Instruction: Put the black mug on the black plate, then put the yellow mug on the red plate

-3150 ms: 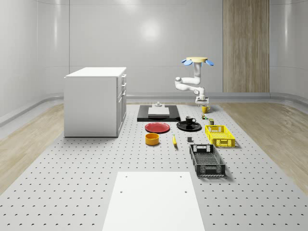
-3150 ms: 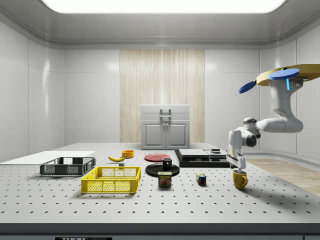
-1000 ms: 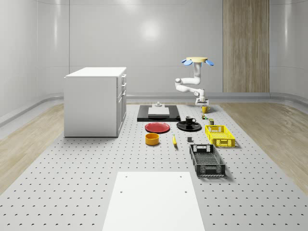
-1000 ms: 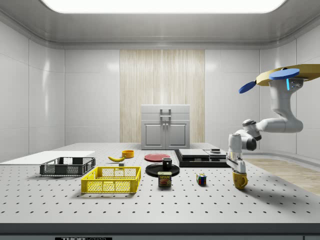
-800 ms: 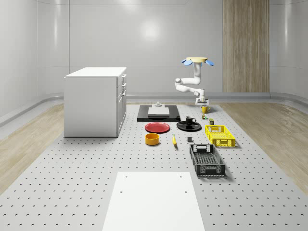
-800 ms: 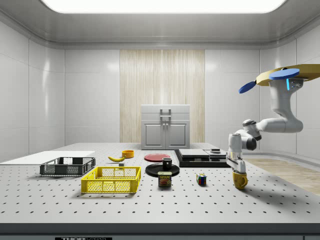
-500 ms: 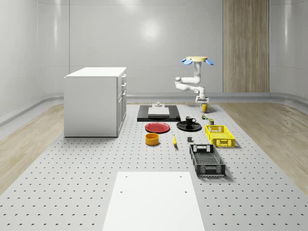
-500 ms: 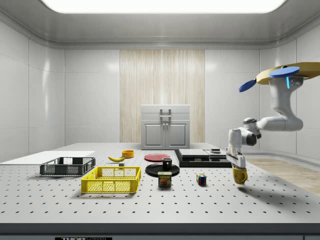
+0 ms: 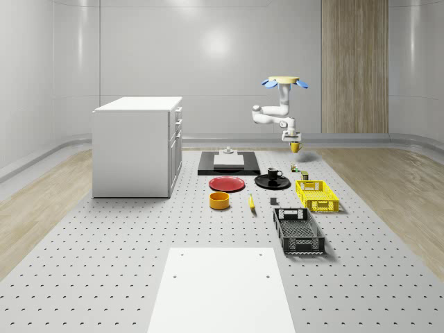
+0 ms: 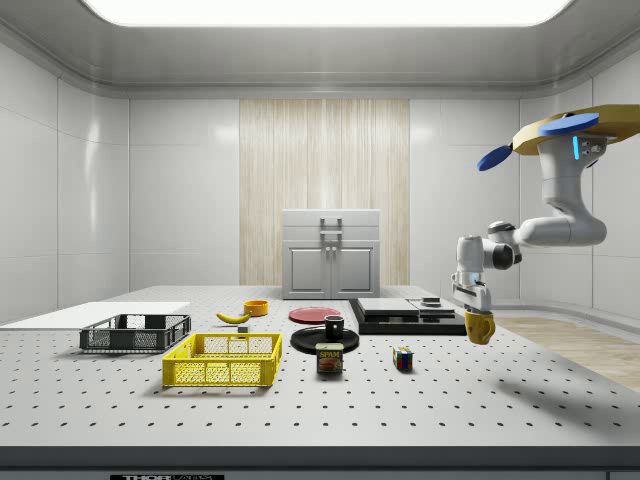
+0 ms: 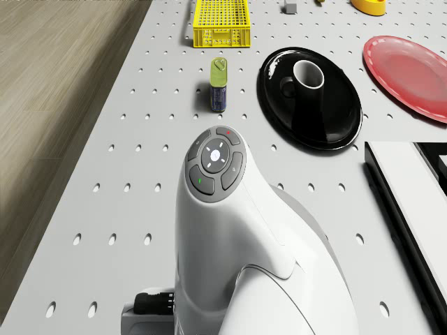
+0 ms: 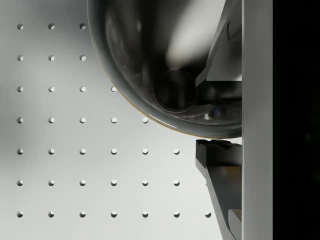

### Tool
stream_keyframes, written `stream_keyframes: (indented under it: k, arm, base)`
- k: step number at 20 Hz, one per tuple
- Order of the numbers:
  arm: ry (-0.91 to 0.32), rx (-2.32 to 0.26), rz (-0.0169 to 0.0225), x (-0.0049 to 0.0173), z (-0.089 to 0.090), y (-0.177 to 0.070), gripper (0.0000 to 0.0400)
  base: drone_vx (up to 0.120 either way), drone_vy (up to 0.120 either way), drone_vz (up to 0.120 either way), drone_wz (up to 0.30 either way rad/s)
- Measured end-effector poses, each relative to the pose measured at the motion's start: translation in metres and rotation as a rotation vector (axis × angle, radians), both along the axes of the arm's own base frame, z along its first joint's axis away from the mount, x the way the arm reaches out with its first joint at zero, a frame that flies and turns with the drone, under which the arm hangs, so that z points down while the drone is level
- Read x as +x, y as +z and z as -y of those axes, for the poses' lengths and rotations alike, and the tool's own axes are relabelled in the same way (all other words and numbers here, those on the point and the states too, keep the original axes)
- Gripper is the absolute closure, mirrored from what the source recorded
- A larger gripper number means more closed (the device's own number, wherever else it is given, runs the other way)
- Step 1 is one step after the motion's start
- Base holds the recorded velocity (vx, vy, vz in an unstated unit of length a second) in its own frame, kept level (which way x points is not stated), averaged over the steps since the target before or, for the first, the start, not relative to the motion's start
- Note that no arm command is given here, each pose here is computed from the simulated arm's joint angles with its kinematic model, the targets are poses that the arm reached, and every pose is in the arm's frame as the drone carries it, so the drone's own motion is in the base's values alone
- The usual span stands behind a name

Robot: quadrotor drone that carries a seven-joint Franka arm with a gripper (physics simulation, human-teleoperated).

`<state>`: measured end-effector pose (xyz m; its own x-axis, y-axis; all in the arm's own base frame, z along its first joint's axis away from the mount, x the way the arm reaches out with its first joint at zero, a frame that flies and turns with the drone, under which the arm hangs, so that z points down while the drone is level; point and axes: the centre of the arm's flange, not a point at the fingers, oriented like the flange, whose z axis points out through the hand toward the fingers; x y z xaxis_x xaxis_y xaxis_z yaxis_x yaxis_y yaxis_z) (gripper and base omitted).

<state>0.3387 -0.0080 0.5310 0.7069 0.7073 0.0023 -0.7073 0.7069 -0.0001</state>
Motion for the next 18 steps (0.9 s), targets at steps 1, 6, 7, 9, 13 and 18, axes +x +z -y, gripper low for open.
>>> stream_keyframes:
  k: [1, 6, 7, 9, 13, 18]
  arm:
    - [0.000, 0.000, 0.0000, 0.0000, 0.0000, -0.0005, 0.0300]
    - [0.000, 0.000, 0.0000, 0.0000, 0.0000, -0.0017, 0.0300]
    - [0.000, 0.000, 0.0000, 0.0000, 0.0000, -0.0018, 0.0300]
    - [0.000, 0.000, 0.0000, 0.0000, 0.0000, -0.0020, 0.0300]
    - [0.000, 0.000, 0.0000, 0.0000, 0.0000, -0.0022, 0.0300]
    - [0.000, 0.000, 0.0000, 0.0000, 0.0000, -0.0023, 0.0300]
  base:
    - [0.000, -0.040, 0.120, 0.000]
    - [0.080, -0.104, 0.120, 0.000]
    - [0.120, -0.120, 0.120, 0.000]
    - [0.120, -0.120, 0.120, 0.000]
    - [0.120, -0.120, 0.060, 0.000]
    - [0.120, -0.120, 0.000, 0.000]
